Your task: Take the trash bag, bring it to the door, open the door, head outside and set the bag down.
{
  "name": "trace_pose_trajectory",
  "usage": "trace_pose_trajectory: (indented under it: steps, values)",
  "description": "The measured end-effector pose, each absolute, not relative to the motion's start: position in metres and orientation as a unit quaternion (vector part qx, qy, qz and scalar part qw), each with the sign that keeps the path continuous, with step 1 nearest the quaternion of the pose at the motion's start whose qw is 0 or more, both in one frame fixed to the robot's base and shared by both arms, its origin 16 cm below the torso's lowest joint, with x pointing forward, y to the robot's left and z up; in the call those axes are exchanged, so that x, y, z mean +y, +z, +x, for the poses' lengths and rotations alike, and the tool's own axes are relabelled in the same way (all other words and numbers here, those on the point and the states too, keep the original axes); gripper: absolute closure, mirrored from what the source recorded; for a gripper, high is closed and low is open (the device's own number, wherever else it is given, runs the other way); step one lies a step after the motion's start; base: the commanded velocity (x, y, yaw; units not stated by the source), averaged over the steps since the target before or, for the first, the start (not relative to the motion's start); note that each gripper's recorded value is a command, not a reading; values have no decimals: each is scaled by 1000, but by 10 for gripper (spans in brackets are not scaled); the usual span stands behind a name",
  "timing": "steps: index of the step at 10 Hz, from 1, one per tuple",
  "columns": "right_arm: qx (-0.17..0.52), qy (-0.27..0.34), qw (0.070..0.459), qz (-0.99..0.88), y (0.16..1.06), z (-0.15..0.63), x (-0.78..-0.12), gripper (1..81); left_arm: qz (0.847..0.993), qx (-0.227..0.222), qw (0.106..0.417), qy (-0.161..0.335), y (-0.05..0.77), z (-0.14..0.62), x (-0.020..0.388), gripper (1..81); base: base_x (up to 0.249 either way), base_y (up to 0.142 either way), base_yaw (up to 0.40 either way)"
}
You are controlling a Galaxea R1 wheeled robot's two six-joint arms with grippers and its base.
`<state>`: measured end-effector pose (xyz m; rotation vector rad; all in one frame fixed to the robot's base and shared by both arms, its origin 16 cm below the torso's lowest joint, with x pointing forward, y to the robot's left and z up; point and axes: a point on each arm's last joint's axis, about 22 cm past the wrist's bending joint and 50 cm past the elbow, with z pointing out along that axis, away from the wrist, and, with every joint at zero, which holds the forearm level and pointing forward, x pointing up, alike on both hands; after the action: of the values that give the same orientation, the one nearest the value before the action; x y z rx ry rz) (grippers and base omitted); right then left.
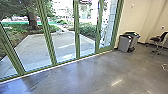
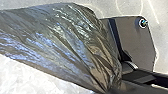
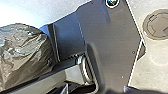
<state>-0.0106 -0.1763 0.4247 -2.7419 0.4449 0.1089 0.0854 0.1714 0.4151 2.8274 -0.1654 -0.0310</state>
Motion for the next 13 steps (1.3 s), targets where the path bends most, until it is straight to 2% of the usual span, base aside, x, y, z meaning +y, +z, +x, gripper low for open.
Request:
trace_pose_trajectory:
  steps: [8,13]
  values:
    - [158,40,180,-970,425,-13,-175,10,986,-60,155,-10,415,86,170,811,191,0,0]
    - [158,39,177,-971,424,-11,-175,10,986,-60,153,-8,415,89,172,811,192,-72,0]
